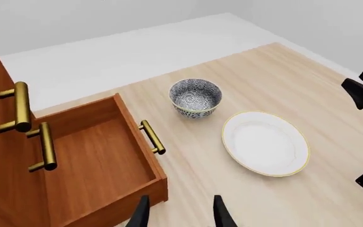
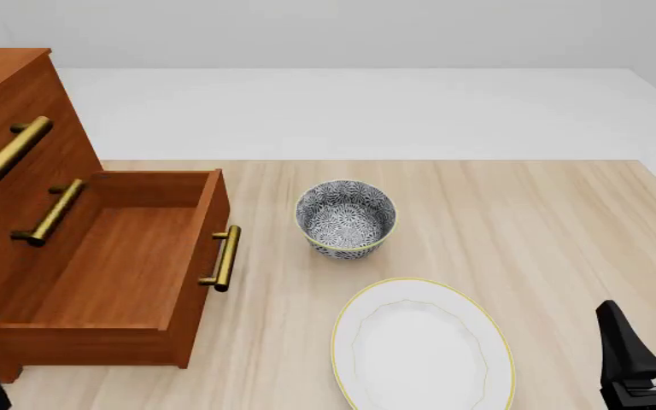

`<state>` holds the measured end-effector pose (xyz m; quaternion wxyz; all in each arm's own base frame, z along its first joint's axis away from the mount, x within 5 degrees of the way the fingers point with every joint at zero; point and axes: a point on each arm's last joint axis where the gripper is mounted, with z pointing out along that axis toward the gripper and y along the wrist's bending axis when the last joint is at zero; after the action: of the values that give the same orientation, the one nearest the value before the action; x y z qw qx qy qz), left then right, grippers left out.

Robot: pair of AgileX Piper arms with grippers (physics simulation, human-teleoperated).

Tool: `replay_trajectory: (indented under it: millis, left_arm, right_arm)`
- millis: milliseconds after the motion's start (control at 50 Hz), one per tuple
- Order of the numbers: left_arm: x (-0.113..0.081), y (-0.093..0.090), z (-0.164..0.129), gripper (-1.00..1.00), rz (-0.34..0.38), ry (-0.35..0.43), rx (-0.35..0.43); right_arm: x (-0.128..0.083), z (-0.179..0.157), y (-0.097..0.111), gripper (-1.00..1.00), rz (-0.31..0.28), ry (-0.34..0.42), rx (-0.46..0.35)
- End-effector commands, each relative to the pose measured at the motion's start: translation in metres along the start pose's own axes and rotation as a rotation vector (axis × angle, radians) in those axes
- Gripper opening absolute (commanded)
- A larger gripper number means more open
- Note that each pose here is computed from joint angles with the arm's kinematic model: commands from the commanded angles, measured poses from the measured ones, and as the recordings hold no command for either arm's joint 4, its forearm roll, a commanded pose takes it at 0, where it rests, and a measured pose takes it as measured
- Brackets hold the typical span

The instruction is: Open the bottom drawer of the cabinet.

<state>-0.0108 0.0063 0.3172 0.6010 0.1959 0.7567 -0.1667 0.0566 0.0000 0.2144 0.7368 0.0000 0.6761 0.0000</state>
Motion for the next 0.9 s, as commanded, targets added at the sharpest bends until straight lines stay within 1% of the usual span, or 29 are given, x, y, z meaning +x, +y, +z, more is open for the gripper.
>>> replay_trajectory:
  millis: [20, 240, 300, 380, 440, 480, 520, 680, 780, 800, 860, 900]
  left_arm:
    - [0.001, 0.000, 0.001, 1.00, 0.014, -0.001, 0.027]
    - [-0.002, 0.000, 0.003, 1.00, 0.027, -0.003, 0.054]
    - [-0.003, 0.000, 0.006, 1.00, 0.034, 0.000, 0.074]
    - [-0.004, 0.000, 0.006, 1.00, 0.015, -0.002, 0.091]
    - [-0.004, 0.000, 0.007, 1.00, 0.028, 0.001, 0.112]
    - [-0.004, 0.001, 0.006, 1.00, 0.022, -0.001, 0.106]
    - [-0.004, 0.000, 0.008, 1.00, 0.026, 0.003, 0.125]
    - [-0.006, 0.000, 0.009, 1.00, 0.024, -0.004, 0.157]
    - [-0.012, 0.000, 0.009, 1.00, 0.024, -0.022, 0.158]
    - [-0.015, 0.000, 0.010, 1.00, 0.022, -0.030, 0.173]
    - [-0.019, -0.001, 0.011, 1.00, 0.032, -0.036, 0.185]
    - [-0.024, -0.001, 0.012, 1.00, 0.048, -0.048, 0.199]
  right_arm:
    - [0.000, 0.000, 0.000, 1.00, 0.000, 0.000, 0.000]
    - [0.000, 0.000, 0.000, 1.00, 0.000, 0.000, 0.000]
    - [0.000, 0.000, 0.000, 1.00, 0.000, 0.000, 0.000]
    - [0.000, 0.000, 0.000, 1.00, 0.000, 0.000, 0.000]
    - [0.000, 0.000, 0.000, 1.00, 0.000, 0.000, 0.000]
    - [0.000, 0.000, 0.000, 1.00, 0.000, 0.000, 0.000]
    - [0.000, 0.000, 0.000, 1.00, 0.000, 0.000, 0.000]
    - [0.000, 0.000, 0.000, 1.00, 0.000, 0.000, 0.000]
    - [0.000, 0.000, 0.000, 1.00, 0.000, 0.000, 0.000]
    - [0.000, 0.000, 0.000, 1.00, 0.000, 0.000, 0.000]
    - [0.000, 0.000, 0.000, 1.00, 0.000, 0.000, 0.000]
    - [0.000, 0.000, 0.000, 1.00, 0.000, 0.000, 0.000]
